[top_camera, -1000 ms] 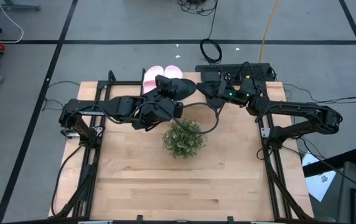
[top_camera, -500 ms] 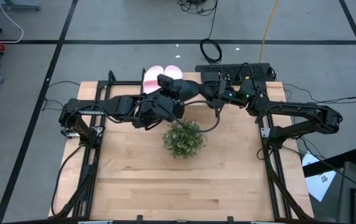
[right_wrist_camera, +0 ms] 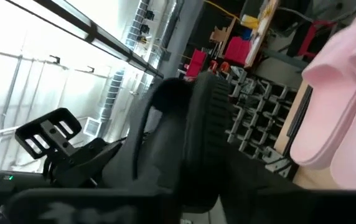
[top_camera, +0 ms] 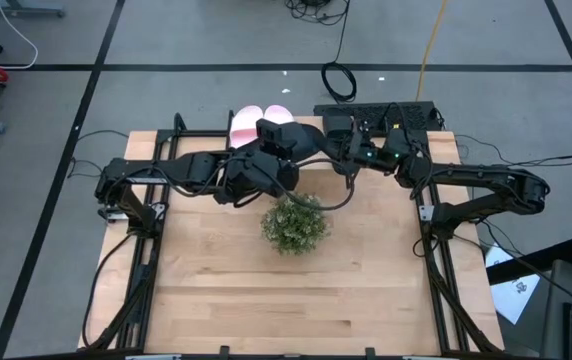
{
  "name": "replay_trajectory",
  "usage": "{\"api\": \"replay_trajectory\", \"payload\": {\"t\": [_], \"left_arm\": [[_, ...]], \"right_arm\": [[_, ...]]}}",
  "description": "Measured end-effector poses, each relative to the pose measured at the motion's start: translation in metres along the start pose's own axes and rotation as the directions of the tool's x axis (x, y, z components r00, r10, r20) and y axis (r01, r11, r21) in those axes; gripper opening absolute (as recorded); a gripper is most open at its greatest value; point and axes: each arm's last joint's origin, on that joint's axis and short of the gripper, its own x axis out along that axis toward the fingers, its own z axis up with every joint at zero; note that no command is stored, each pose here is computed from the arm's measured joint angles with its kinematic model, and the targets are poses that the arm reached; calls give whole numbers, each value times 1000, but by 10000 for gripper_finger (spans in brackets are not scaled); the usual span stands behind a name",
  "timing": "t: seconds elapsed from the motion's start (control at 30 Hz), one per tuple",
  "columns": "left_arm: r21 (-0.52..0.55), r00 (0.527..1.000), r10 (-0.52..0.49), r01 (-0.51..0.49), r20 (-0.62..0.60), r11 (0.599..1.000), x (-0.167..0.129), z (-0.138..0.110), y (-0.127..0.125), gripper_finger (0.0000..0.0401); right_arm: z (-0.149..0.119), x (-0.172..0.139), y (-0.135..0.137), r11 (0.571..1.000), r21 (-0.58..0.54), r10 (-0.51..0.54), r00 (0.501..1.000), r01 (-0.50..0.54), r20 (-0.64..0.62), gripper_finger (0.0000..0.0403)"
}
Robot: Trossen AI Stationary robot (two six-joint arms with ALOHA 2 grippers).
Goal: Pick and place slides into the shelf
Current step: Put the black slipper on the shelf
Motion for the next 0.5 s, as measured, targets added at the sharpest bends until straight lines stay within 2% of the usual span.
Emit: {"api": "replay_trajectory", "payload": {"t": [0.07,0.33,0.5], "left_arm": [[-4,1000,-6,6,7,1000,0,0,0,1],[-20,1000,-13,13,23,1000,-5,4,-4,24],[6,1000,11,-11,22,1000,-14,10,-7,31]], "right_arm": [[0,0,1,1000,-29,6,1000,-6,4,33],[0,0,1,997,-72,11,1000,-13,-16,31],[2,0,1,997,-77,21,999,-23,-32,31]]}}
